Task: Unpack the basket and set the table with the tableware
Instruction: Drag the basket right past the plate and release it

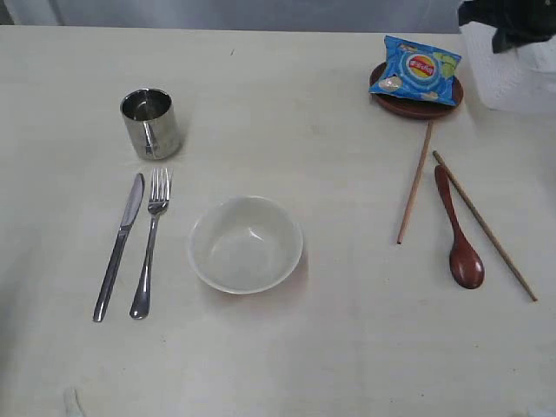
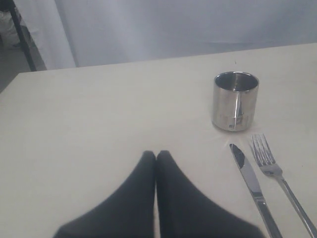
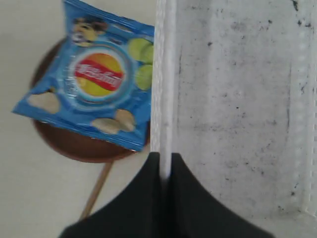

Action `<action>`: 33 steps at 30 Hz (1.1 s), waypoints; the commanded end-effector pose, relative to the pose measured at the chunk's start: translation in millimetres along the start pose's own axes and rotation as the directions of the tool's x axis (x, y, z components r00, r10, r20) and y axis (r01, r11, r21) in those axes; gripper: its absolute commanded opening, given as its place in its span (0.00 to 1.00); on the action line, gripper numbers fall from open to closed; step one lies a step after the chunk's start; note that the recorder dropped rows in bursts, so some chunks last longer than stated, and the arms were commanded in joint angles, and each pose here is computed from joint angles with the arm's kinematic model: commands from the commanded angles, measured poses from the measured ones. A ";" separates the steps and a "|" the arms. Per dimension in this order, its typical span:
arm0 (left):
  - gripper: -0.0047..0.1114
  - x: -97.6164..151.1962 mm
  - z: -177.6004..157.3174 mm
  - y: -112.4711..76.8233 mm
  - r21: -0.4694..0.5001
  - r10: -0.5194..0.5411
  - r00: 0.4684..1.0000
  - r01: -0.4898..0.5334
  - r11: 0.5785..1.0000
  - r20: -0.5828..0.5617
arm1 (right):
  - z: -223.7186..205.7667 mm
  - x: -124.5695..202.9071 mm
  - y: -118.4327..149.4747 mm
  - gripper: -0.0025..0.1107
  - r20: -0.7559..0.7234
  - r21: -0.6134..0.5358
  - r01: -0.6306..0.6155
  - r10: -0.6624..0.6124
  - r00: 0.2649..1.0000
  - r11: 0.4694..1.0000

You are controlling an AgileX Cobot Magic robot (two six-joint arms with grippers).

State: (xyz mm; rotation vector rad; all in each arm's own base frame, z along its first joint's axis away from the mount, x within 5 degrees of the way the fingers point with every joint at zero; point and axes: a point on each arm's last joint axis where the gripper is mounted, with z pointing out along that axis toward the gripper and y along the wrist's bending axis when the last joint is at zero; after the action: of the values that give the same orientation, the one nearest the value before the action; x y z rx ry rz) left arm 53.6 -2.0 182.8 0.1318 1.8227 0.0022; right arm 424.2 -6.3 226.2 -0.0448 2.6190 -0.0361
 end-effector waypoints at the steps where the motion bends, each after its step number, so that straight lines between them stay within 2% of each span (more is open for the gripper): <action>1: 0.04 0.6 0.1 -0.4 0.005 -0.002 1.000 0.002 1.000 0.000 | 29.7 8.2 -26.5 0.02 -0.041 0.051 -0.097 0.099 0.994 0.994; 5: 0.04 0.6 0.1 -0.4 0.005 -0.002 1.000 0.002 1.000 0.000 | 57.3 18.8 -29.7 0.02 -0.096 0.054 -0.102 0.107 0.990 0.993; 8: 0.04 0.6 0.1 -0.4 0.005 -0.002 1.000 0.002 1.000 0.000 | 72.7 22.7 -22.5 0.02 -0.109 0.033 -0.057 0.061 0.992 0.998; 14: 0.04 0.6 0.1 -0.4 0.005 -0.002 1.000 0.002 1.000 0.000 | 94.8 27.4 8.7 0.02 -0.120 -0.123 0.049 -0.064 0.991 0.991; 19: 0.04 0.6 0.1 -0.4 0.005 -0.002 1.000 0.002 1.000 0.000 | 97.4 23.3 44.3 0.02 -0.061 -0.274 0.192 -0.216 0.974 0.942; 22: 0.04 0.6 0.1 -0.4 0.005 -0.002 1.000 0.002 1.000 0.000 | 93.7 19.0 63.6 0.02 -0.026 -0.331 0.235 -0.258 0.966 0.914; 33: 0.04 0.6 0.1 -0.4 0.005 -0.002 1.000 0.002 1.000 0.000 | 85.0 24.4 123.7 0.02 0.032 -0.399 0.418 -0.444 0.896 0.816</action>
State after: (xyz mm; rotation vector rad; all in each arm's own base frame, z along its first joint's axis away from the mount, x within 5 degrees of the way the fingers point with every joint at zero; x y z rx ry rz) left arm 53.6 -2.0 182.8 0.1318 1.8227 0.0022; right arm 452.5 96.6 150.0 -0.7225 2.5170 0.2599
